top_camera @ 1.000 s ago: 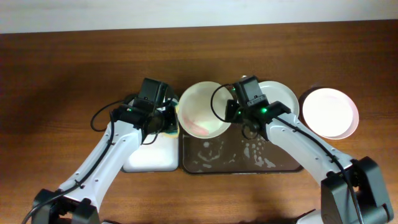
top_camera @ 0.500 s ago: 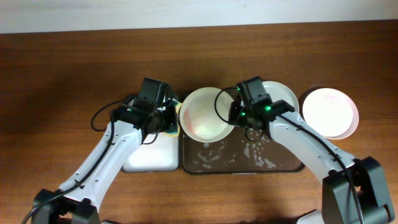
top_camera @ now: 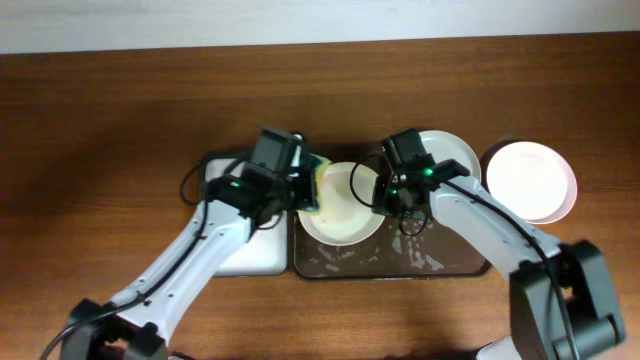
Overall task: Clean dirty plates on tray and stack at the side
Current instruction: 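Continue wiping the plate with the sponge while right gripper holds rim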
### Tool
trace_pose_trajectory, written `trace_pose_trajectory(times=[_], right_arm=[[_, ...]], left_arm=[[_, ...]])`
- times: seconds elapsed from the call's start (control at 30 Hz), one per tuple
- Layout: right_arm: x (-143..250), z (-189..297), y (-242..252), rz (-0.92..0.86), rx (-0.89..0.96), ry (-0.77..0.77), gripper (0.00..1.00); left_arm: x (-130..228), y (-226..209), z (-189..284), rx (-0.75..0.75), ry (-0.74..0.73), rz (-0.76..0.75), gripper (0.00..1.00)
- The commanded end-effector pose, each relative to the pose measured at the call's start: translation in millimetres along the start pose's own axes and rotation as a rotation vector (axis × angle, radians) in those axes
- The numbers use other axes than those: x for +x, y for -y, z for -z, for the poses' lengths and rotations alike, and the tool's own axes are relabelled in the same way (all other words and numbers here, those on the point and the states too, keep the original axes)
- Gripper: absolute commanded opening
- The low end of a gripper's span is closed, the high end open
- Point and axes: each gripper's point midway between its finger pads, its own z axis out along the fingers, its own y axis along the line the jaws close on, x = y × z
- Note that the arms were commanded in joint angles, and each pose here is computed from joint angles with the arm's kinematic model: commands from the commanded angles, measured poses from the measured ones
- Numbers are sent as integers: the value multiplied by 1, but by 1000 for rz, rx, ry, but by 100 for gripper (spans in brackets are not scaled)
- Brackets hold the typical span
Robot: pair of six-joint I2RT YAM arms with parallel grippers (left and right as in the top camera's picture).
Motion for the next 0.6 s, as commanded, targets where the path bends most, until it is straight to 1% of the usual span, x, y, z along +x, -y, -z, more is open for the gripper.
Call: trace_pose_trajectory(times=[0.0, 0.1, 0.27, 0.33, 0.4, 0.47, 0.53, 0.57], right_arm=[[4, -13, 6, -6, 38, -16, 4], [5, -15, 7, -6, 42, -23, 4], [6, -15, 7, -7, 40, -28, 4], [6, -15, 7, -7, 38, -29, 4], [6, -15, 7, -7, 38, -30, 4], [7, -15, 6, -7, 36, -32, 4], [7, -15, 5, -7, 31, -35, 4], [8, -15, 4, -7, 24, -39, 4]], left_arm=[[17, 2, -30, -39, -54, 95, 0], [36, -1, -58, -75, -118, 196, 0], [53, -7, -90, -106, -170, 200, 0], [58, -20, -99, -170, -168, 193, 0], [55, -36, -102, -252, -133, 181, 0], [40, -46, -100, -314, -51, 168, 0], [26, -47, -100, -323, 15, 165, 0], [15, -40, -101, -294, 48, 146, 0]])
